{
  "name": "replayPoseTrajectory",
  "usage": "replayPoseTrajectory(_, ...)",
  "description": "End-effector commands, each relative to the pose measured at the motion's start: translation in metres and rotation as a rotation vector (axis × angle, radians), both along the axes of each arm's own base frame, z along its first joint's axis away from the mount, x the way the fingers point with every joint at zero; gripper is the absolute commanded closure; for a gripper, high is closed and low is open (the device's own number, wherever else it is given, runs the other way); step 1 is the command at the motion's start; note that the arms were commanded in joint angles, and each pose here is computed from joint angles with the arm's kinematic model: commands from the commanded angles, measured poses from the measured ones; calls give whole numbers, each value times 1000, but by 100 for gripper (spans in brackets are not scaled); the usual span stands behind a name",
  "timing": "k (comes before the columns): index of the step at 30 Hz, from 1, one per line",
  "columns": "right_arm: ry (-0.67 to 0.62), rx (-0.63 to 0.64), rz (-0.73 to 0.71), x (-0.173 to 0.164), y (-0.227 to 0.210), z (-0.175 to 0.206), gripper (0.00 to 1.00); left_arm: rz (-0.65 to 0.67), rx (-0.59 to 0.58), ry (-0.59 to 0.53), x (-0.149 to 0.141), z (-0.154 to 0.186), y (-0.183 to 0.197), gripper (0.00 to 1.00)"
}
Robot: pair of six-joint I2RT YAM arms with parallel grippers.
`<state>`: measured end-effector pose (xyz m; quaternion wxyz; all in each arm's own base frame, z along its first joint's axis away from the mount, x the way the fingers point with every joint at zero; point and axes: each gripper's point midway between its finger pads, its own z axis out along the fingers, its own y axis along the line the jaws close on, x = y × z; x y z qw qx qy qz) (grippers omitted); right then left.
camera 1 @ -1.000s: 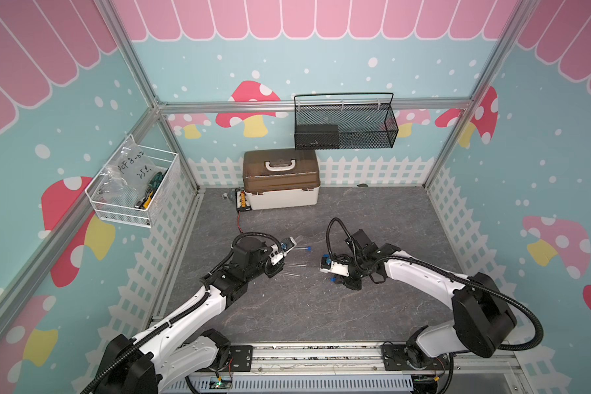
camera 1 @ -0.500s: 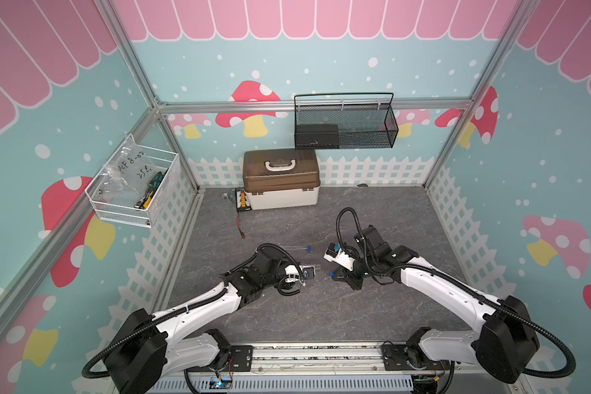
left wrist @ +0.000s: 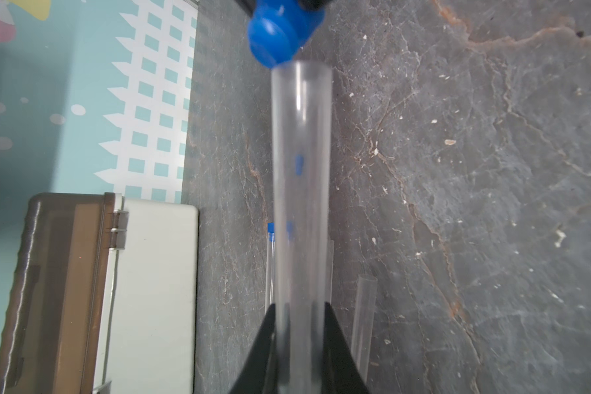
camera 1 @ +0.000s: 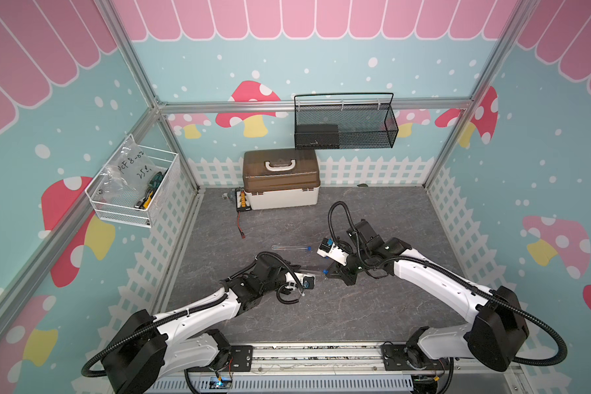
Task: Insert stoppers into test tubes
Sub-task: Pick up the stopper from the center of the board, then insert the stopper into the test tube.
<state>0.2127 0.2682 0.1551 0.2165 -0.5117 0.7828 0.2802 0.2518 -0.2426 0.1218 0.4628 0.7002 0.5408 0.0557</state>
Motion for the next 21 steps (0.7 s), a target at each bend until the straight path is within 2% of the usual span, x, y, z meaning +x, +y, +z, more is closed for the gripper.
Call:
replayPoseTrajectory(1,26,11,19,-4,5,6,94,-19,21,-55,2,4,0,100)
replayPoseTrajectory(21,34,-8,46,-3,15,0,94,-39,29,-13,-6,0,-7,100)
